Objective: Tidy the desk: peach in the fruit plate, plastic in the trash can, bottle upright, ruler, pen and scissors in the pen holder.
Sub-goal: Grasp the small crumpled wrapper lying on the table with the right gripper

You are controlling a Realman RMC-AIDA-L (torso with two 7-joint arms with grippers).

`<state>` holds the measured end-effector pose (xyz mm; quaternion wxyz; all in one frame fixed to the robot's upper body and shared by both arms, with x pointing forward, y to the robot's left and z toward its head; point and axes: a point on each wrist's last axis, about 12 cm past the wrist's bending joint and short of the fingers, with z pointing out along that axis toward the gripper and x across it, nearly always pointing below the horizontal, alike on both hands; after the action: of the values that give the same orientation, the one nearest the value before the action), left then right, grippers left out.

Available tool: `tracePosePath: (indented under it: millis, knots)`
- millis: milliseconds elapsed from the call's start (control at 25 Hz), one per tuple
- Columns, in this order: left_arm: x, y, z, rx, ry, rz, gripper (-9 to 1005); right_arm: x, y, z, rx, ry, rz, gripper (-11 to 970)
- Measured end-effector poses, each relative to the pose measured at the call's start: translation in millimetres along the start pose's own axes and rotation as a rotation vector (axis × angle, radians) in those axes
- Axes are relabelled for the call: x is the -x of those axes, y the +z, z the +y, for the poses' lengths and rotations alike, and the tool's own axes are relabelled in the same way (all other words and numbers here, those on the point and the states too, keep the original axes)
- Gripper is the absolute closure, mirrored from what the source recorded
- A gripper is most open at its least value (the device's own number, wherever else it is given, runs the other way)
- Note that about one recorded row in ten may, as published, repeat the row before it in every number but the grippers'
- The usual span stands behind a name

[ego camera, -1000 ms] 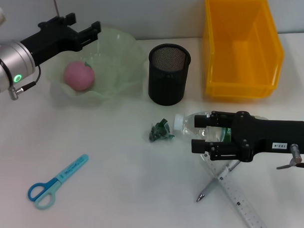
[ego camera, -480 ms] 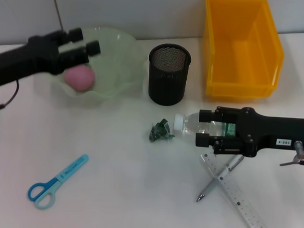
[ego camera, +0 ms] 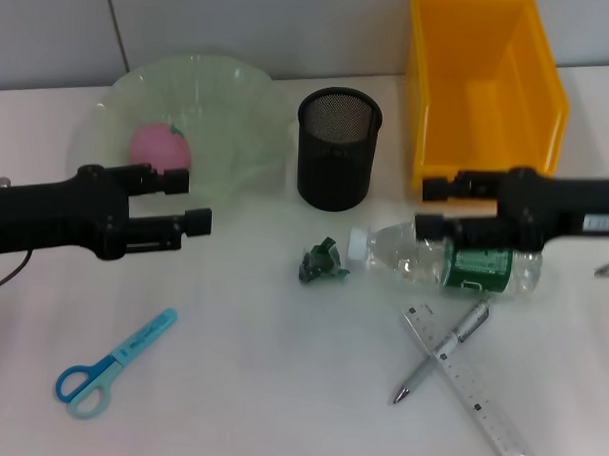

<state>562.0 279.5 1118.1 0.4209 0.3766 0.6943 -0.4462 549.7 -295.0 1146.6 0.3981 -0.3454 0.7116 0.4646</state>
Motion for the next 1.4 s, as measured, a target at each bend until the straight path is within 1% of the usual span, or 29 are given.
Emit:
tracePosePath:
  millis: [40,80,160,200,320,360,480,560,600,640,760,800,840,880,960,1000,1040,1120,1200,1240,1320,1400]
  knots:
    - [-0.7,-0.2,-0.5,-0.003,0.0,0.002,245,0.0,0.0,0.0,0.0,0.0,0.0,251]
    - [-2.0,-0.2,-1.1,-0.005,-0.001,0.005,245,10.2,0.8,0.7,-0.002,-0.002,0.026,251]
    - [-3.1,0.2,-1.6,-0.006,-0.002,0.007,245,32.8,4.4,3.2,-0.009,-0.012,0.1,252]
    - [-6.2,1.9,-3.0,-0.005,-0.002,0.007,245,55.3,8.7,4.7,-0.018,-0.027,0.19,252]
    - [-9.9,5.0,-4.9,-0.011,0.01,0.016,245,82.3,16.0,2.5,-0.031,-0.029,0.312,254]
    - [-9.9,5.0,-4.9,-0.011,0.01,0.016,245,82.3,16.0,2.5,-0.031,-0.029,0.312,254]
    - [-12.7,5.6,-5.6,-0.016,0.011,0.039,245,101.3,24.1,-2.8,-0.052,-0.034,0.396,255]
    - [-15.4,6.1,-6.3,-0.019,0.009,0.06,246,109.9,36.2,-8.9,-0.069,-0.045,0.463,256]
    - [-17.2,6.3,-6.6,-0.02,0.007,0.07,246,111.7,41.3,-10.6,-0.074,-0.055,0.486,256]
    - [-17.2,6.3,-6.6,-0.02,0.007,0.07,246,111.7,41.3,-10.6,-0.074,-0.055,0.486,257]
    - [-21.4,5.2,-6.1,-0.004,0.0,0.085,246,113.8,60.7,-10.9,-0.061,-0.11,0.55,258]
    - [-22.5,4.3,-5.8,0.002,-0.002,0.086,246,113.1,73.5,-8.9,-0.046,-0.159,0.598,258]
    - [-22.5,4.3,-5.8,0.002,-0.002,0.086,245,113.1,73.5,-8.9,-0.046,-0.159,0.598,259]
    - [-23.9,2.9,-5.7,0.008,-0.005,0.087,245,112.4,79.7,-7.9,-0.041,-0.187,0.625,259]
    - [-26.1,0.2,-5.6,0.017,-0.01,0.089,245,110.7,90.4,-6.5,-0.035,-0.244,0.677,260]
    - [-27.7,-1.1,-6.0,0.02,-0.014,0.09,246,108.9,99.2,-6.2,-0.033,-0.302,0.717,260]
    - [-27.7,-1.1,-6.0,0.02,-0.014,0.09,246,108.9,99.2,-6.2,-0.033,-0.302,0.717,261]
    - [-28.9,-1.9,-6.2,0.023,-0.017,0.09,246,107.7,107.9,-6.0,-0.028,-0.353,0.738,261]
    - [-30.0,-2.0,-6.2,0.027,-0.023,0.09,246,104.8,122.6,-6.0,-0.008,-0.421,0.767,262]
    - [-31.0,-2.1,-6.2,0.032,-0.028,0.09,246,104.8,122.6,-6.0,-0.008,-0.421,0.767,263]
    - [-31.9,-2.3,-6.4,0.036,-0.033,0.087,246,102.7,131.2,-6.6,0.0,-0.453,0.793,263]
    - [-32.3,-2.4,-6.5,0.038,-0.035,0.084,246,95.2,144.9,-8.6,0.0,-0.512,0.846,264]
